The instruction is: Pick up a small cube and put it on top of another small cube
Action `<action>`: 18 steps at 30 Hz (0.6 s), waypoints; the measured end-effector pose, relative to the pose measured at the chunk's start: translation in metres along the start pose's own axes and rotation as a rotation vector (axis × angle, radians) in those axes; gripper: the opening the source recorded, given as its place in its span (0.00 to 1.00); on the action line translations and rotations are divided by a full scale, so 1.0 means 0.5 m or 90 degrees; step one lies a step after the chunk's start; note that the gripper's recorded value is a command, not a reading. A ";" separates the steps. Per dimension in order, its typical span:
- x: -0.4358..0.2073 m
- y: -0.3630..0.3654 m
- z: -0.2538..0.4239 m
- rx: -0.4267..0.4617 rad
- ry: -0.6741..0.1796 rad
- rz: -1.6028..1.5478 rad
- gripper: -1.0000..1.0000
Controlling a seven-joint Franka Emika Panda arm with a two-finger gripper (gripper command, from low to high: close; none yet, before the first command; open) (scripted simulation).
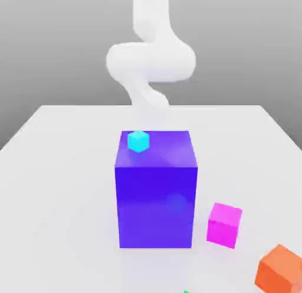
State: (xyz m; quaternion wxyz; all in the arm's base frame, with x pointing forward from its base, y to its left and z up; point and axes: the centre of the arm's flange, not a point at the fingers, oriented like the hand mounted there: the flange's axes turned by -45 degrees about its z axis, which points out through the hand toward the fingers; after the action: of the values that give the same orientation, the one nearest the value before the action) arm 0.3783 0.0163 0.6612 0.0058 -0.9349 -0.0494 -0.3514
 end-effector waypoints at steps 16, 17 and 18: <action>-0.482 -0.312 0.597 0.216 -0.343 -0.527 0.50; -0.526 -0.324 0.612 0.228 -0.362 -0.562 0.50; -0.573 -0.342 0.623 0.242 -0.380 -0.604 0.50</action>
State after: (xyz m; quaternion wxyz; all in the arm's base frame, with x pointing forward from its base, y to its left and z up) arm 0.3522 0.1754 0.2342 0.0014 -0.8517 -0.5236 -0.0220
